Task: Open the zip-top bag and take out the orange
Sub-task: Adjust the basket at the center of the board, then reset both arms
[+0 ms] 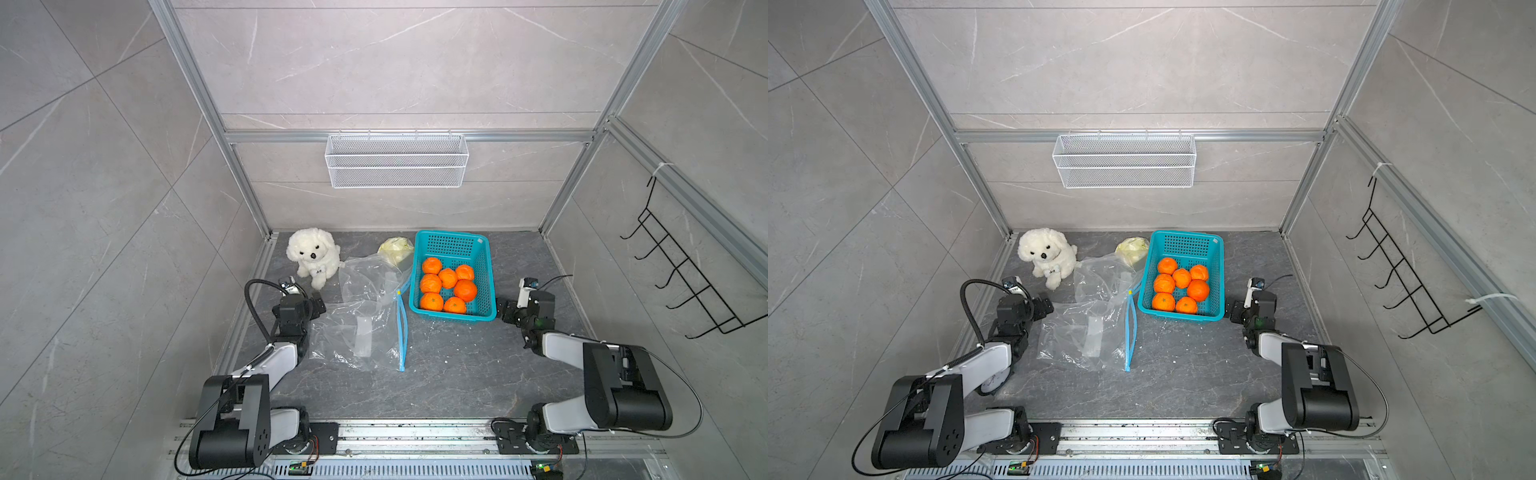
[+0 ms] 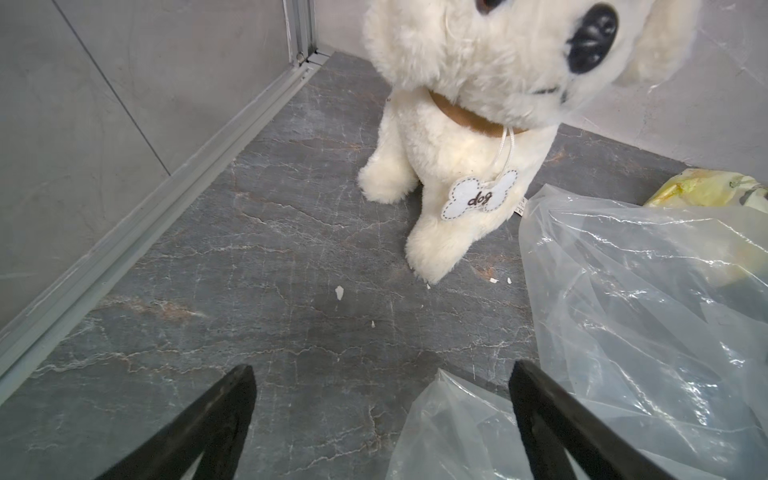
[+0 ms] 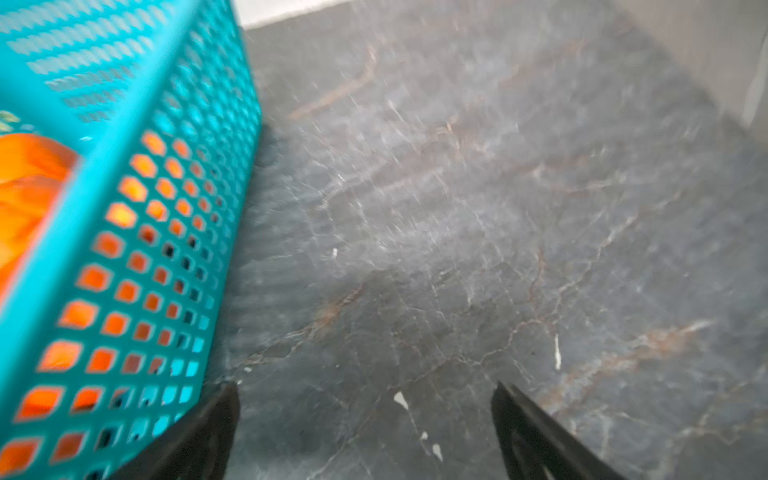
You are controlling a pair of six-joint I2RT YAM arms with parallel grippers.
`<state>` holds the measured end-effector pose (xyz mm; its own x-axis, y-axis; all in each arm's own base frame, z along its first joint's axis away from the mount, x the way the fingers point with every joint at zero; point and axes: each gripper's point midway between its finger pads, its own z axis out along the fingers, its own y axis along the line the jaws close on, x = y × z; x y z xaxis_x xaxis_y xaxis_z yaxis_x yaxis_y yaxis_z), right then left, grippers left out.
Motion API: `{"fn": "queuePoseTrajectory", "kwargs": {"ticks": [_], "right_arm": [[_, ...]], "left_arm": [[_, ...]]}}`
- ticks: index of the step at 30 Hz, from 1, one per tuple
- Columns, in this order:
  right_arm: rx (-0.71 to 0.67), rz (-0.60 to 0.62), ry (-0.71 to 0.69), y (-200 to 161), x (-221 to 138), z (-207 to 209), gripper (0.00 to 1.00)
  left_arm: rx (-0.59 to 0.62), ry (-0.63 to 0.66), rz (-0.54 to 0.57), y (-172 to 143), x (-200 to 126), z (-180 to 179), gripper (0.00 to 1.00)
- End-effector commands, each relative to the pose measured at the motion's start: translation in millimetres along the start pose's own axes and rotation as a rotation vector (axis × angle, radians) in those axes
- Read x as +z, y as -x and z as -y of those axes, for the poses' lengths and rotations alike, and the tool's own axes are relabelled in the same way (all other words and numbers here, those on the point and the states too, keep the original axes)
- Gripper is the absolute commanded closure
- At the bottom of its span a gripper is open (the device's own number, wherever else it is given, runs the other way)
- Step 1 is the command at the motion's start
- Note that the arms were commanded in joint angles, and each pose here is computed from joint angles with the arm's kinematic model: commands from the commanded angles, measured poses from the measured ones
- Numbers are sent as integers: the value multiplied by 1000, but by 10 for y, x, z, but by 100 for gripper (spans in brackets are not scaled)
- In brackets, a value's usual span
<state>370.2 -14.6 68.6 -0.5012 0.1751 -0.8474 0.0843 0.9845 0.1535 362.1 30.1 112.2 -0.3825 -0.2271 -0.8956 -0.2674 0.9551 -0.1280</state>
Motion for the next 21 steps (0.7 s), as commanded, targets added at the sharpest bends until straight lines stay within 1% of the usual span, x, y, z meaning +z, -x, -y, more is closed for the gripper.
{"fn": "queuePoseTrajectory", "kwargs": {"ticks": [1,2,4,5,6,7,8,9,11,12,14,16,17,19,21], "right_arm": [[-57,189,61,397,-92,-158,1],[-69,191,68,408,-84,-190,1],[-123,202,103,369,-71,-326,1],[-147,200,106,342,-57,-369,1],[-167,195,107,304,-15,-413,1],[-175,195,102,286,24,-424,1],[-188,191,107,271,40,-458,0],[-199,166,107,247,49,-473,1],[-201,184,106,257,43,-474,1],[-203,197,113,233,26,-483,1],[-184,232,76,241,-26,-406,1],[-139,271,8,285,-63,-280,1],[-138,269,4,286,-57,-274,1],[-150,253,24,275,-35,-314,1],[-172,242,60,264,-26,-381,1]], "left_arm": [[-16,28,177,471,-14,-65,1],[-17,29,175,488,-7,-81,1],[83,-6,185,487,-33,-17,0],[132,0,194,450,-57,-35,0],[126,36,198,414,-115,-122,0],[119,38,187,355,-164,-150,0],[104,27,206,329,-193,-153,0],[105,18,249,398,-209,-135,0],[97,31,234,423,-166,-157,0],[92,29,244,465,-143,-155,0],[55,58,245,481,-135,-243,0],[74,9,204,467,-107,-206,0],[83,6,174,439,-81,-208,0],[68,-55,152,404,-50,-145,0],[69,-113,124,312,-117,-82,0]]}}
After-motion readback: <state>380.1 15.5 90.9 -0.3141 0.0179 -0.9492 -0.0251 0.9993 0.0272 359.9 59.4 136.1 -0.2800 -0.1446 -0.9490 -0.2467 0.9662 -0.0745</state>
